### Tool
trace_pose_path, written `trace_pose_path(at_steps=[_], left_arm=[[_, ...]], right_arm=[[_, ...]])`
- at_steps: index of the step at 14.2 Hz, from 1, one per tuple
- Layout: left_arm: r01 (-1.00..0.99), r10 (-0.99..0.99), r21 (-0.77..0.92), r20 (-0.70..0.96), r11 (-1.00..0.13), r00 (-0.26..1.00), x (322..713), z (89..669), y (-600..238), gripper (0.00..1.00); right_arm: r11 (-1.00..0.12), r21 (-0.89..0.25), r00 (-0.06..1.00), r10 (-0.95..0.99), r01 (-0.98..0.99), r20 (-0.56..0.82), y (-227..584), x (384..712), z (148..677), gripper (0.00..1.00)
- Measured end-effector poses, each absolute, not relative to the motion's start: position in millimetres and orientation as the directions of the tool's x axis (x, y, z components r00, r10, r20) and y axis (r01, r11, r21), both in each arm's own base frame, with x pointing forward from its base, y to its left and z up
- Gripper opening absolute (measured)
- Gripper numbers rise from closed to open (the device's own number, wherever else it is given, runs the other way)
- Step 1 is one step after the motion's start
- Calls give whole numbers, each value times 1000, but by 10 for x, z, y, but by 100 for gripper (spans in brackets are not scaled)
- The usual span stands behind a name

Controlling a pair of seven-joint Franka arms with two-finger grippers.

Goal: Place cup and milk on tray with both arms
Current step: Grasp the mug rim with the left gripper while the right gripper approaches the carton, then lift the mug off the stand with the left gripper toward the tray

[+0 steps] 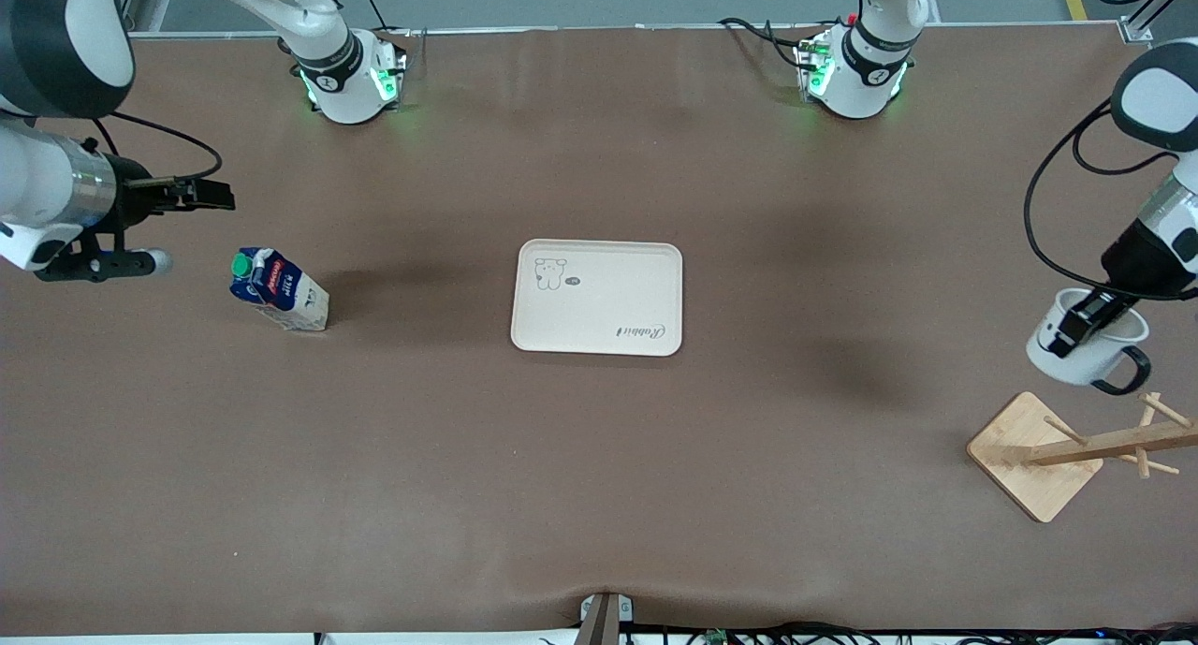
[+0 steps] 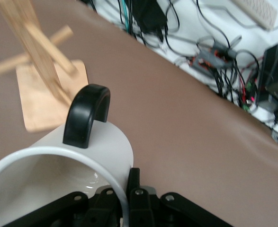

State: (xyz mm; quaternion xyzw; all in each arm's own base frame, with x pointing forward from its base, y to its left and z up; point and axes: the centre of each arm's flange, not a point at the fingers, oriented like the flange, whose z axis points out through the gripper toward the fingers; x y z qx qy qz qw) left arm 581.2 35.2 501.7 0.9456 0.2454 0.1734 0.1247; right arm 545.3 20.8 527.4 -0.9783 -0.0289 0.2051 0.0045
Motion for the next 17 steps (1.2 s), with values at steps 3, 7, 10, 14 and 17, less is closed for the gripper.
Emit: trace_pose_path(at_steps=[3,7,10,14,17], left_arm=[[465,536,330,167,-822,828,5712,5095,-308,5],[538,574,311,34,-784,818,5548,5023,-1242,5],[592,603,282,-57,-755,796,5364,4828,-1997,5],[613,585,221,-184,-759,790,5061,4399,-2854,5],[621,589,131,-217,-773,779,4819,4011,-3367,5]], right_arm=[[-999,-12,907,43,42,-418,217,5551,5109,100],[-996,45,931,-91,-80,-354,102,5804,4802,100],[-985,110,921,-165,-134,-353,50,5782,4645,100],[-985,104,936,-165,-139,-310,21,5602,4315,100],[-987,99,941,-155,-131,-302,53,5462,4224,100]])
